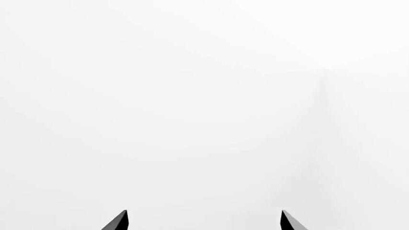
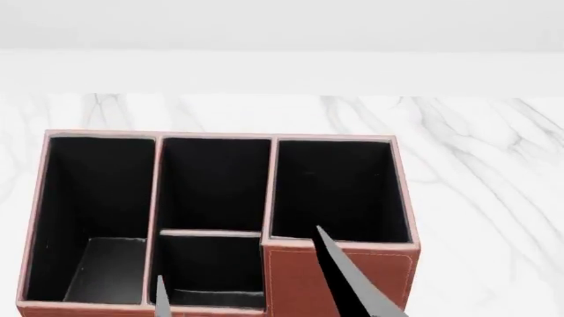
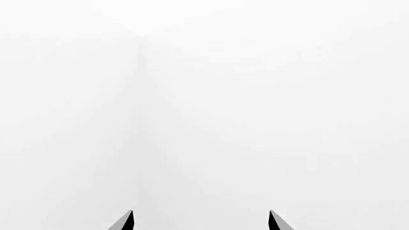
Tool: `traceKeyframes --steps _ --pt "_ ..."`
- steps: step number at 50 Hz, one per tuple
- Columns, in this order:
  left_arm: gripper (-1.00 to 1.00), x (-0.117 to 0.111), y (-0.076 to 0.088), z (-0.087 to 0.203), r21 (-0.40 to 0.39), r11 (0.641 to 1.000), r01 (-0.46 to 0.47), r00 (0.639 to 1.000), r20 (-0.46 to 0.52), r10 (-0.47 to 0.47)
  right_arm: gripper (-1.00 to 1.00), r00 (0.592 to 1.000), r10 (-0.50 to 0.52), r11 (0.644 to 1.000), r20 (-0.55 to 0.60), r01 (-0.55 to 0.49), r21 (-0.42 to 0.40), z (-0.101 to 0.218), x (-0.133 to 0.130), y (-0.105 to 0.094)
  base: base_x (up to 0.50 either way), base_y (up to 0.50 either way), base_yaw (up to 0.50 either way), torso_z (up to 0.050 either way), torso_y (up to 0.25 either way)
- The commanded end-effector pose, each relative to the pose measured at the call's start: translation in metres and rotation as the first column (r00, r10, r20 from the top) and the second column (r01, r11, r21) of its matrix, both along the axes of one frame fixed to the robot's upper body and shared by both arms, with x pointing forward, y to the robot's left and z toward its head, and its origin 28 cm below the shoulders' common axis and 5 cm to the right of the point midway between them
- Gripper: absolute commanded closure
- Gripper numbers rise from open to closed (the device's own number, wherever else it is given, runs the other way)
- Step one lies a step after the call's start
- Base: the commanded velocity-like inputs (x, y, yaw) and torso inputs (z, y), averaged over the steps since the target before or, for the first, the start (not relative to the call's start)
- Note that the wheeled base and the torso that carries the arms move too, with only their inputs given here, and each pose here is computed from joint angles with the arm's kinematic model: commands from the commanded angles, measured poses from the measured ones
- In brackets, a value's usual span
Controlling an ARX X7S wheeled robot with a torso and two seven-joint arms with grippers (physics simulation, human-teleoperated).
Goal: Pick up the yellow and white mug and place it to the right of the caddy.
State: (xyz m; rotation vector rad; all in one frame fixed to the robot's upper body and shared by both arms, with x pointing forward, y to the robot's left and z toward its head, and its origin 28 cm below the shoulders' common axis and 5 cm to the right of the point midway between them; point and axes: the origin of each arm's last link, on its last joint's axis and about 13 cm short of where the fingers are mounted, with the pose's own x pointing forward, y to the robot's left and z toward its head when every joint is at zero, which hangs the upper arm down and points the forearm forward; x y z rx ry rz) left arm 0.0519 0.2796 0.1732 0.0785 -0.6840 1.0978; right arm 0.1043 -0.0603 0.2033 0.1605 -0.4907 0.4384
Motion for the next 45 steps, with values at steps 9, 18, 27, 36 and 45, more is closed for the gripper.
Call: traceKeyframes --steps 9,18,27,36,45 --pt "-1.0 0.0 0.001 0.0 -0.005 1.0 0.0 1.0 0.0 0.0 -1.0 0.988 0.137 0.988 -0.076 -0.142 -0.062 -0.014 -0.013 0.022 0.0 0.0 0.0 0.0 0.0" --pt "-1.0 0.0 0.0 0.0 -0.002 1.0 0.002 1.0 -0.003 -0.002 -1.0 0.981 0.158 0.982 -0.113 -0.168 -0.084 -0.019 -0.018 0.027 0.0 0.0 0.0 0.0 0.0" --pt "-1.0 0.0 0.0 0.0 -0.001 1.0 0.002 1.0 -0.004 -0.002 -1.0 0.973 0.184 0.975 -0.138 -0.199 -0.098 -0.023 -0.021 0.031 0.0 0.0 0.0 0.0 0.0" --pt "-1.0 0.0 0.0 0.0 0.0 1.0 0.002 1.0 -0.005 -0.002 -1.0 0.961 0.216 0.965 -0.17 -0.237 -0.116 -0.031 -0.022 0.037 0.0 0.0 0.0 0.0 0.0" --pt "-1.0 0.0 0.0 0.0 0.0 1.0 0.003 1.0 -0.006 -0.003 -1.0 0.946 0.239 0.953 -0.22 -0.272 -0.135 -0.044 -0.022 0.045 0.0 0.0 0.0 0.0 0.0"
